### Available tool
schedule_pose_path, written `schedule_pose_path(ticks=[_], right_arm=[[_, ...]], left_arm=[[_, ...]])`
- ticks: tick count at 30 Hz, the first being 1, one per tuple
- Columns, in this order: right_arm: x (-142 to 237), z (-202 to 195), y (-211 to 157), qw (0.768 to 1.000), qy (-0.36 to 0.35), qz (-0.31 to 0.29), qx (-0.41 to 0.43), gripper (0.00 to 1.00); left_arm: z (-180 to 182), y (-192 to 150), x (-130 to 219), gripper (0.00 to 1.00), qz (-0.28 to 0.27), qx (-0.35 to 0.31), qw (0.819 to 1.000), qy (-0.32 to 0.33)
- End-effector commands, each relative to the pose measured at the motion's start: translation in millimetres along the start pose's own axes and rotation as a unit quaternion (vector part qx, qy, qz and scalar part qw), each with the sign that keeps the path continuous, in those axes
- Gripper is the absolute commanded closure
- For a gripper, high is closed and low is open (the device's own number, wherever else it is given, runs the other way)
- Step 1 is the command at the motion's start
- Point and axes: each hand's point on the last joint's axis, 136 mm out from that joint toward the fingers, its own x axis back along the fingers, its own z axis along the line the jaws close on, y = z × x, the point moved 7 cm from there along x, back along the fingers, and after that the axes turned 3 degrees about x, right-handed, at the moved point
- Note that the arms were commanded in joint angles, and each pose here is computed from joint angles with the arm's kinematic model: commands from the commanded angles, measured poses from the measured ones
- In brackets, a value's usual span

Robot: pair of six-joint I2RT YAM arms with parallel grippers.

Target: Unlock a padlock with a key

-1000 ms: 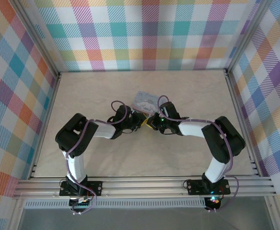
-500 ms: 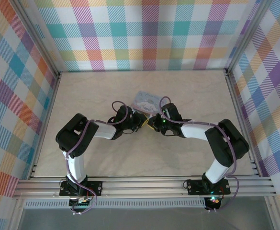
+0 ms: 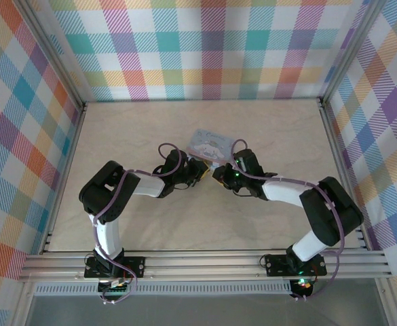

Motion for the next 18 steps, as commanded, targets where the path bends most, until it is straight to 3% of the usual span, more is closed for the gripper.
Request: schedule_pose_path(ticks=[1,10,18], right_arm=[[14.9,5.7,6.5,0.999,-0.002,-0.025,0.043,0.75],[51.9,20.1,18.1,0.985,-0.014,-0.090,0.149,0.70],[99.9,32.2,26.4,0.951,-0.019,-0.198,0.238,0.58]], left_arm=[[-12.5,-1.3,2.7,1.00,-0.002,-0.002,1.000,-0.016],[-16.6,-2.9,6.5,1.00,0.005,0.006,1.000,-0.004],[-18.1,-3.9,7.9,1.00,0.009,0.009,1.000,-0.003]])
